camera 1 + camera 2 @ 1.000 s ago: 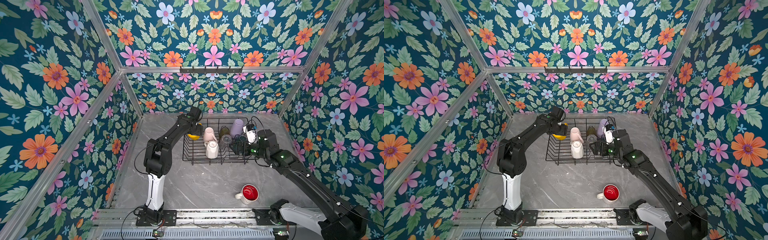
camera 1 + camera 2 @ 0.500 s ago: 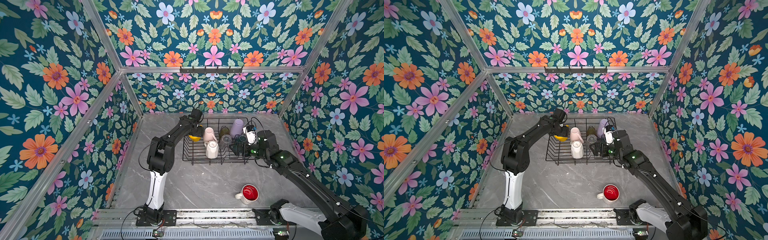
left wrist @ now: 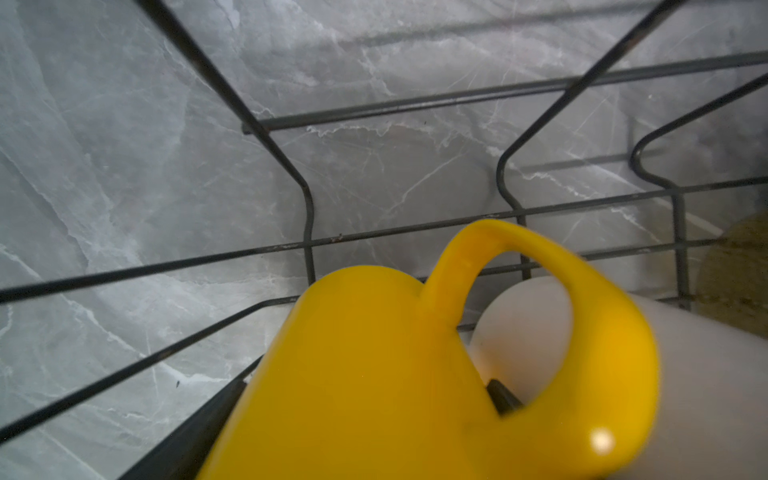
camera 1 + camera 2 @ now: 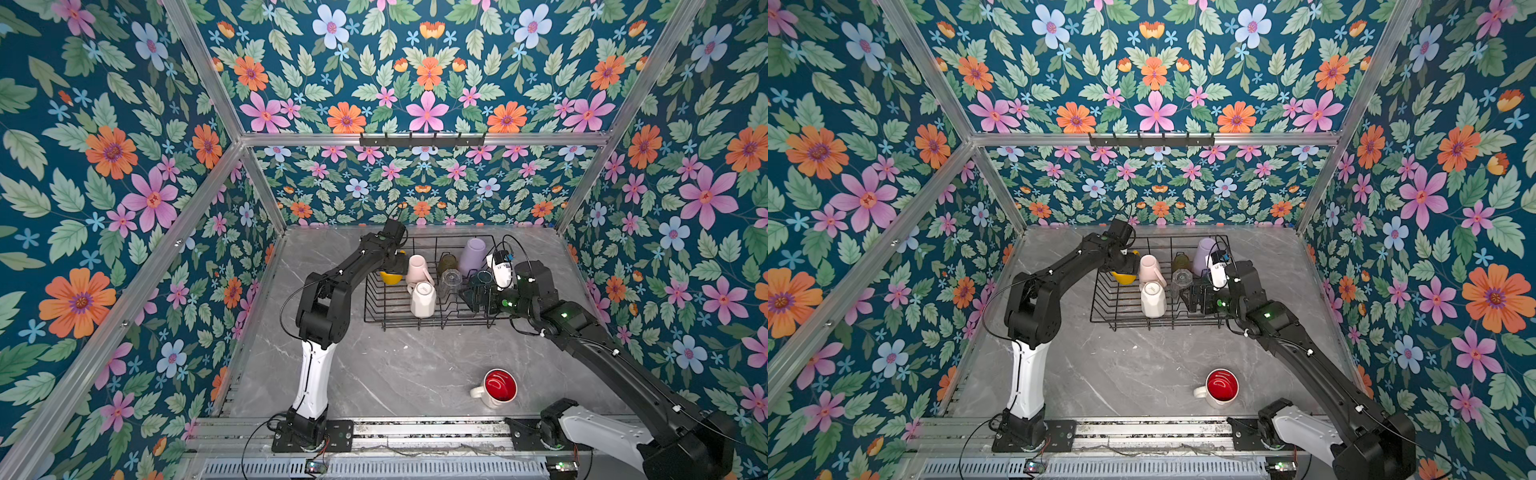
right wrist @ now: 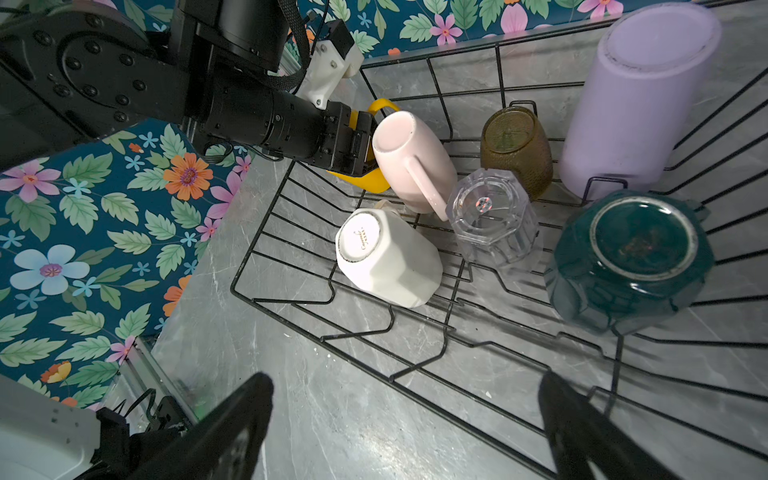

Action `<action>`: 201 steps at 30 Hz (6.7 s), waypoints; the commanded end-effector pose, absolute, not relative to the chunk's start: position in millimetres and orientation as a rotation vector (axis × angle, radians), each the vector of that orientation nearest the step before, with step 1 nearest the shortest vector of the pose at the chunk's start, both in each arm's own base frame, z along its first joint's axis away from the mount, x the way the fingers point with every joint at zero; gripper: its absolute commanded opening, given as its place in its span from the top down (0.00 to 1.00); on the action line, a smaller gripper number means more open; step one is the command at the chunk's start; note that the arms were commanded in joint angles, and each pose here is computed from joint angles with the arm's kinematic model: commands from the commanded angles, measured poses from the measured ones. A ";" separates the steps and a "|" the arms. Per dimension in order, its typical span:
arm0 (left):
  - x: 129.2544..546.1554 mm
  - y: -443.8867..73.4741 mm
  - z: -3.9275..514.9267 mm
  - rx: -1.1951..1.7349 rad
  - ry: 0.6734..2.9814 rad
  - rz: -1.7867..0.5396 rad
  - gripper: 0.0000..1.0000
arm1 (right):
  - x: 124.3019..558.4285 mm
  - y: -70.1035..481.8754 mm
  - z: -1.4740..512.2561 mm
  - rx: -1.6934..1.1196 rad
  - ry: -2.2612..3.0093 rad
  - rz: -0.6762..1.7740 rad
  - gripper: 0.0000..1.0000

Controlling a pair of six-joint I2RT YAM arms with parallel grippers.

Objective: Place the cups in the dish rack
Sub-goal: 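Lower the yellow mug upside down into the rack with the left gripper, then open the left gripper and lift while the right moves to the red-filled mug, then close the right gripper on the red-filled white mug rim and lift, then carry the white mug toward the rack while the left gripper approaches, then grasp the white mug with the left gripper beside the right gripper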

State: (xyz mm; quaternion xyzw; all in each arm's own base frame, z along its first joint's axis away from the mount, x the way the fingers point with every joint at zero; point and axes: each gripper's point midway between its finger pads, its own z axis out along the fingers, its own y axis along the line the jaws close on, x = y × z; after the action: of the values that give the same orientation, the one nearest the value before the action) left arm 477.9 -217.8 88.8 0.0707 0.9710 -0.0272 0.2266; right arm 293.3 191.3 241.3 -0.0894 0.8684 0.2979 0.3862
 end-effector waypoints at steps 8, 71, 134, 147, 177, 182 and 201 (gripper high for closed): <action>478.3 -211.1 102.3 0.170 2.647 -0.057 0.02 | 292.9 191.1 242.1 -0.243 2.216 0.751 0.01; 367.4 -125.7 370.4 -0.062 1.626 -0.358 0.00 | 98.7 96.8 77.6 0.260 3.056 0.093 0.75; 219.3 -212.3 358.9 0.760 1.187 -1.387 0.00 | 279.0 273.2 332.4 -0.194 1.949 1.816 1.00; 218.3 -214.9 358.6 0.788 1.192 -1.408 0.00 | 249.1 312.0 343.9 -0.469 1.976 1.924 1.00; 200.8 -213.0 364.2 0.839 1.181 -1.393 0.00 | 236.0 358.8 343.6 -0.599 2.002 2.028 1.00; 202.7 -214.5 359.2 0.842 1.201 -1.401 0.00 | 236.5 368.7 342.4 -0.612 2.000 2.052 1.00; 202.0 -215.8 355.6 0.861 1.212 -1.410 0.05 | 234.5 397.9 336.8 -0.644 2.025 2.125 1.00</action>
State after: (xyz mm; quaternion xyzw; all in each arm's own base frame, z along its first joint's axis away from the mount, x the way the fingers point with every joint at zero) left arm 206.6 -215.6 352.2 0.3434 0.5169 -0.5921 0.5141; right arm 236.7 396.3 319.3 -0.1912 0.6958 0.6905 0.0498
